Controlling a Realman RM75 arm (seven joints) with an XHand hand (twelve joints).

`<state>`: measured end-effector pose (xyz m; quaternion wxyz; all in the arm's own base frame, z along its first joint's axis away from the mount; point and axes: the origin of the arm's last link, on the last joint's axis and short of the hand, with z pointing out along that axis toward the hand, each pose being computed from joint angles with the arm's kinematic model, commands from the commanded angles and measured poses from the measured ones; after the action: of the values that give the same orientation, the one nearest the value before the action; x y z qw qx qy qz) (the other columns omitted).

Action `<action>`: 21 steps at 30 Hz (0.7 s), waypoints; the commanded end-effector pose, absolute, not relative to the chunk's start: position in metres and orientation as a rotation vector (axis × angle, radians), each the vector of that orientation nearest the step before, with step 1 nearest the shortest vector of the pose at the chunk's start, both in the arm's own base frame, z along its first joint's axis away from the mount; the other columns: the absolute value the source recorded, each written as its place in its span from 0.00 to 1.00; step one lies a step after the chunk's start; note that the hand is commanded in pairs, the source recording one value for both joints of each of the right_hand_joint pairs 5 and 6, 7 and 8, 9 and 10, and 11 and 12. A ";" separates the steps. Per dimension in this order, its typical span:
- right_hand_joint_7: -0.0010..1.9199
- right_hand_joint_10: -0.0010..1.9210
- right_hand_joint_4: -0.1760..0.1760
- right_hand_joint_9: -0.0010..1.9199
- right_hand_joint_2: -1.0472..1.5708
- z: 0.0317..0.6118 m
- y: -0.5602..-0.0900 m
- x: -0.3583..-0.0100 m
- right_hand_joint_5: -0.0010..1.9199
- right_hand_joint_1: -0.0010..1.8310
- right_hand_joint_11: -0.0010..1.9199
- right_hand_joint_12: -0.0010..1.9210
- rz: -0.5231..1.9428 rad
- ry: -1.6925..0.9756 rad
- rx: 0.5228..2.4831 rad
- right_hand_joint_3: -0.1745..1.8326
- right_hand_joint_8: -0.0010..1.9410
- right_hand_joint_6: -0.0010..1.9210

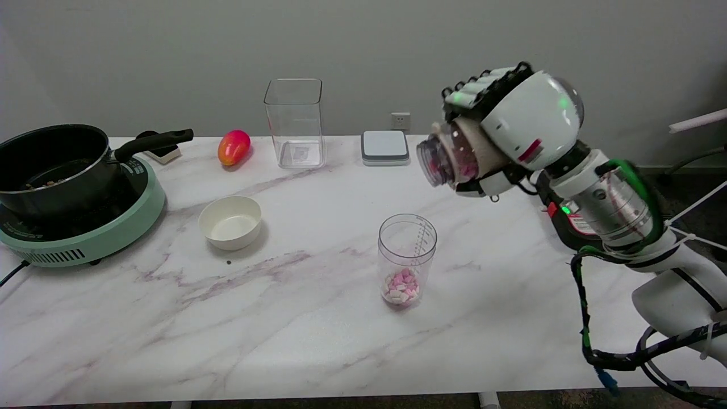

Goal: Place the bottle onto the table.

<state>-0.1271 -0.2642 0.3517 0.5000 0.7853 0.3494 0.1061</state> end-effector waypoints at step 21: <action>0.93 0.81 0.50 0.81 0.94 0.498 -0.343 -0.226 0.95 0.70 0.71 0.71 1.369 -0.973 1.313 0.21 0.92 0.95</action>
<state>-0.1707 -0.2976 0.4577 0.5425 0.6572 -0.1754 0.4930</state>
